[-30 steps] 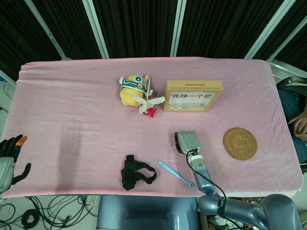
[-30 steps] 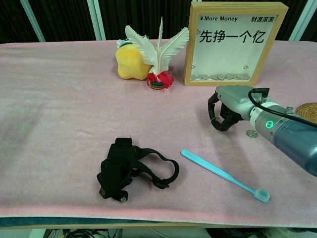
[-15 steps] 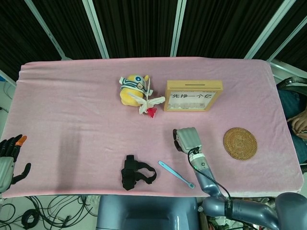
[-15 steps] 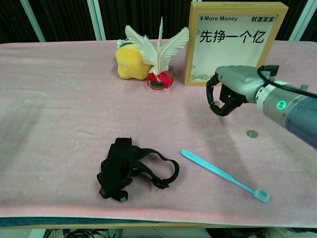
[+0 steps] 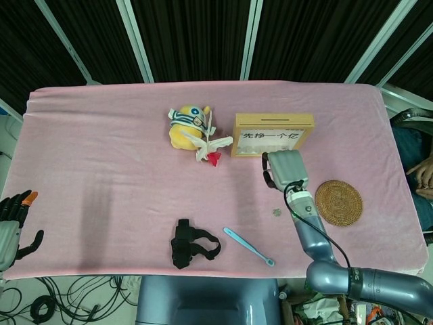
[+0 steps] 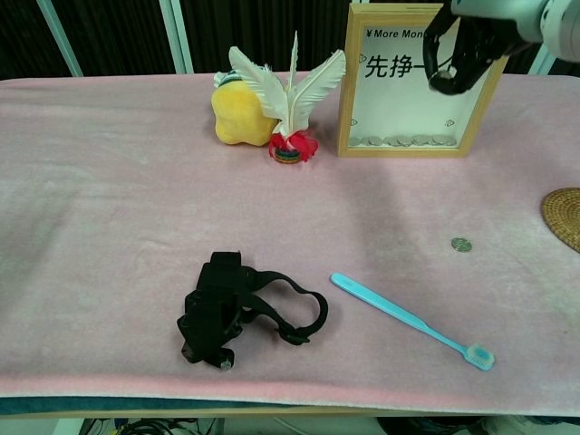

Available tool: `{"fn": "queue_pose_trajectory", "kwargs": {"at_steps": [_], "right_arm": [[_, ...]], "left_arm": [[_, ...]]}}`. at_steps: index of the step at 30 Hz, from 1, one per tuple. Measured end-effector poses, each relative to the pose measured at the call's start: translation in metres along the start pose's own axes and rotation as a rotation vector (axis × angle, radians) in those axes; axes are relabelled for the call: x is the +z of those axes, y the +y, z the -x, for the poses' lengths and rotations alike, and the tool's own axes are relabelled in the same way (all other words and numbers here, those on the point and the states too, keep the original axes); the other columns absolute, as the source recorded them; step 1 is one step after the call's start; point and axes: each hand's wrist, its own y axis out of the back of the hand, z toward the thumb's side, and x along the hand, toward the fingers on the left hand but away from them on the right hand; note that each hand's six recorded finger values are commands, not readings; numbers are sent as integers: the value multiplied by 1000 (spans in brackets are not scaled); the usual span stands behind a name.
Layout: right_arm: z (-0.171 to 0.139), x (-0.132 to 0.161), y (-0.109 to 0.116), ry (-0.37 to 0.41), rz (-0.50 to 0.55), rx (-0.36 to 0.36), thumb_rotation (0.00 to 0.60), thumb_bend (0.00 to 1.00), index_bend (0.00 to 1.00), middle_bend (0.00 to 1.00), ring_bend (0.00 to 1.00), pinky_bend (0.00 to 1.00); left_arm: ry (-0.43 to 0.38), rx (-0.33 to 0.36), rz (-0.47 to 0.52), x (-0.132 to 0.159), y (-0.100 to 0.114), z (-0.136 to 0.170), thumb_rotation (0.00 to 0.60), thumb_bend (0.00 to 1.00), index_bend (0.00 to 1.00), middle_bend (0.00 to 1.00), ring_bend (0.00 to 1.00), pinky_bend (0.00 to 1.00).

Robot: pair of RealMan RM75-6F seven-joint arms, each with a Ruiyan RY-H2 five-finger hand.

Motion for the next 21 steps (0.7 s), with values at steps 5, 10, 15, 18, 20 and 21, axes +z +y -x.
{"fn": "queue_pose_trajectory", "kwargs": {"at_steps": [5,10,15,18,20,21], "right_arm": [[16,3,28,-13,-10,-22,600,434,676,991,1000,1000],[34,6,54,-21,-12,-46,600,434,676,991,1000,1000],[61,2,75,-44,-31,-52,600,434,677,991,1000,1000],[78,-1,85,-65,-27,-42,600,435,677,991,1000,1000],[88,-3,92,-74,-24,-38,600,435,677,991,1000,1000],[91,-3,94,-78,-23,-38,600,435,677,991,1000,1000]], "left_arm": [[12,1,7,-2,1,-1,600,407,28,26,0,0],[17,-4,10,-2,0,-2,600,407,28,26,0,0],[20,-15,-1,-2,-2,-4,600,407,28,26,0,0],[26,-17,-2,-3,-2,-4,600,407,28,26,0,0],[31,-17,-3,-4,-2,-5,600,407,28,26,0,0],[32,-17,-5,-4,-2,-5,600,407,28,26,0,0]]}}
